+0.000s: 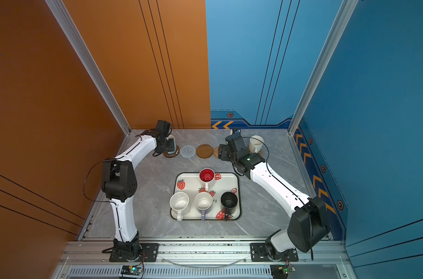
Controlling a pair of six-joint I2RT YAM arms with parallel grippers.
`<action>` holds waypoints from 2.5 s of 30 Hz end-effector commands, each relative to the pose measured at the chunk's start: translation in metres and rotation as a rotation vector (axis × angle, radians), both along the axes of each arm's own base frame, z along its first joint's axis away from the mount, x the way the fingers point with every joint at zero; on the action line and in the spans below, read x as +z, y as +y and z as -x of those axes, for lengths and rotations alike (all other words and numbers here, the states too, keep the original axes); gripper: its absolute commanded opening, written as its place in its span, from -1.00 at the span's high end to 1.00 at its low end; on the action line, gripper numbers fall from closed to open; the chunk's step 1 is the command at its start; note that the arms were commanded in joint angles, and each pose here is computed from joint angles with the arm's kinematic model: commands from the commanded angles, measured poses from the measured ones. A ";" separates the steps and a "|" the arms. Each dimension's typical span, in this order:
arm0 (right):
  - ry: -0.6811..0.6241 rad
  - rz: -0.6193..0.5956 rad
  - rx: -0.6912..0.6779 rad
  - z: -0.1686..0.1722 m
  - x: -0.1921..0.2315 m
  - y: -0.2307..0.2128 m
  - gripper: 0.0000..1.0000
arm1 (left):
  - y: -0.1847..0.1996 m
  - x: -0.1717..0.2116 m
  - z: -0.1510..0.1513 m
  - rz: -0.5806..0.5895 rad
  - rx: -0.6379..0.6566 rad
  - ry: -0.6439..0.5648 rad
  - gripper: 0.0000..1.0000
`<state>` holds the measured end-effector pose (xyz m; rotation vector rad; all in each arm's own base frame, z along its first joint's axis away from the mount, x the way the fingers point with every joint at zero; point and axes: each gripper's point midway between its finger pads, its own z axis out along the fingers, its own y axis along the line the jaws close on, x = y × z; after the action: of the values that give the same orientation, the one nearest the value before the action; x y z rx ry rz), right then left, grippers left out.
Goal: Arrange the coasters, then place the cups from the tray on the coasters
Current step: 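Lower the blue-handled mug onto the brown glossy coaster and open the left gripper, then raise the left gripper toward the tray while the right gripper moves over the red-lined mug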
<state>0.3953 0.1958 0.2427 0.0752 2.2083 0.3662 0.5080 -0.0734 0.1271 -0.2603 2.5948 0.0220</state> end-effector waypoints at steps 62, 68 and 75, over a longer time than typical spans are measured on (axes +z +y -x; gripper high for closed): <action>0.152 0.173 0.283 0.094 -0.024 0.061 -0.61 | -0.071 0.152 0.228 0.191 -0.311 -0.705 -0.60; 0.248 0.172 0.318 0.109 -0.054 0.065 -0.61 | -0.065 0.152 0.229 0.171 -0.301 -0.723 -0.63; 0.327 0.202 0.330 0.122 -0.083 0.067 -0.59 | -0.062 0.148 0.228 0.154 -0.295 -0.722 -0.65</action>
<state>0.2859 0.2639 0.1791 -0.3554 2.5000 0.3471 0.2788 -0.1394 0.2739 0.0650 1.9164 -0.3439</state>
